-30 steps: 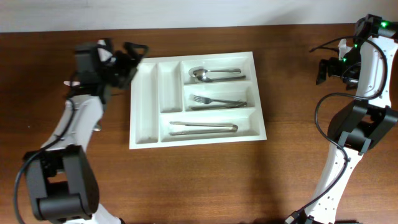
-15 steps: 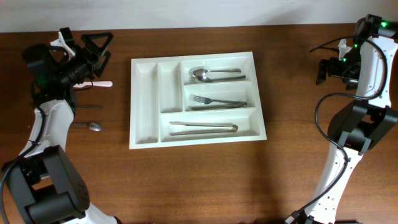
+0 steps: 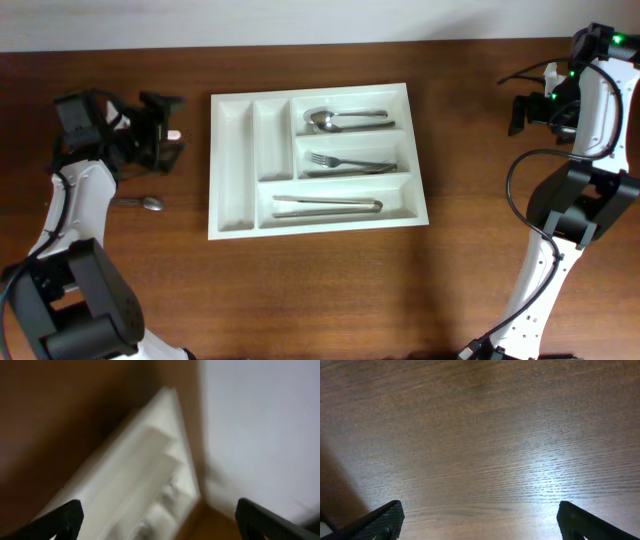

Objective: Pack container
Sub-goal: 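Move the left gripper over the small spoons on the left, then align the left gripper over the first small metal spoon's handle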

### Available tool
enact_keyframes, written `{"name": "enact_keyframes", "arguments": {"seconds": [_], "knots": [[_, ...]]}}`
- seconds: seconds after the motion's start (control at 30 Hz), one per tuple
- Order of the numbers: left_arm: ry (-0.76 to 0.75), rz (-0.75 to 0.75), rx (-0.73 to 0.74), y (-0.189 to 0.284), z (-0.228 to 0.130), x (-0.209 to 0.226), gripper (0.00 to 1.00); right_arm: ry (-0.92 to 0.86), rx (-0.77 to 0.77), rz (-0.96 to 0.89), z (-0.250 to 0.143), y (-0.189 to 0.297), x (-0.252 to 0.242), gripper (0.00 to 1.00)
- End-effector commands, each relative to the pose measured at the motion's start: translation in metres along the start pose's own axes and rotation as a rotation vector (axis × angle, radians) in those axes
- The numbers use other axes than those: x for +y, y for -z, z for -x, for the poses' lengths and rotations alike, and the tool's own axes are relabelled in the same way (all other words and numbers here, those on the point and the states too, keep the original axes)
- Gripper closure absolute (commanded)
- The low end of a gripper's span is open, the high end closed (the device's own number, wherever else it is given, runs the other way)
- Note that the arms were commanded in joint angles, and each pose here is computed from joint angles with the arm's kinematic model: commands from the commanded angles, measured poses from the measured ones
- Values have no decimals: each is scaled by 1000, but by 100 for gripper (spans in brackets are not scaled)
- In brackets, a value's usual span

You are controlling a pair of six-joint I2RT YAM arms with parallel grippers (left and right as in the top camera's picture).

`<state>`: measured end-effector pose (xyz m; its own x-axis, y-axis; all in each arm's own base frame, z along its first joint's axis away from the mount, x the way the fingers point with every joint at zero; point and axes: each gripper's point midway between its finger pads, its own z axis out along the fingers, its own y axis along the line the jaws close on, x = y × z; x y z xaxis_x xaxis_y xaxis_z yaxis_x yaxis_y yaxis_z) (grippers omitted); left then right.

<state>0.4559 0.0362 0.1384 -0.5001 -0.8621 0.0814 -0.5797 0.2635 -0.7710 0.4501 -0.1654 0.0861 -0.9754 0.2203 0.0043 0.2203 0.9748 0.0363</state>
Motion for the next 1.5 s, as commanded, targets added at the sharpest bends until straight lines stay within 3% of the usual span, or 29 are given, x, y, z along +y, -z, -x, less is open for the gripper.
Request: {"name": "enact_keyframes", "arguments": {"seconds": [0.0, 0.1, 0.17, 0.27, 0.53, 0.8, 1.03, 1.47], "knots": [[-73, 195, -292, 54, 26, 11, 1, 9, -35, -3, 3, 13, -1, 1], [21, 347, -433, 95, 25, 34, 1, 9, -35, -3, 3, 13, -1, 1], [160, 439, -505, 121, 20, 57, 1, 9, -35, -3, 3, 13, -1, 1], [273, 483, -507, 129, 17, 76, 1, 9, -35, -3, 3, 13, -1, 1], [319, 534, -663, 154, 50, 94, 1, 9, -35, -3, 3, 13, -1, 1], [382, 531, -569, 144, 45, 107, 1, 9, -35, -3, 3, 13, -1, 1], [507, 564, -443, 107, 39, 131, 1, 9, -35, -3, 3, 13, -1, 1], [535, 676, -431, 91, 44, 164, 1, 9, -36, -3, 3, 13, -1, 1]]}}
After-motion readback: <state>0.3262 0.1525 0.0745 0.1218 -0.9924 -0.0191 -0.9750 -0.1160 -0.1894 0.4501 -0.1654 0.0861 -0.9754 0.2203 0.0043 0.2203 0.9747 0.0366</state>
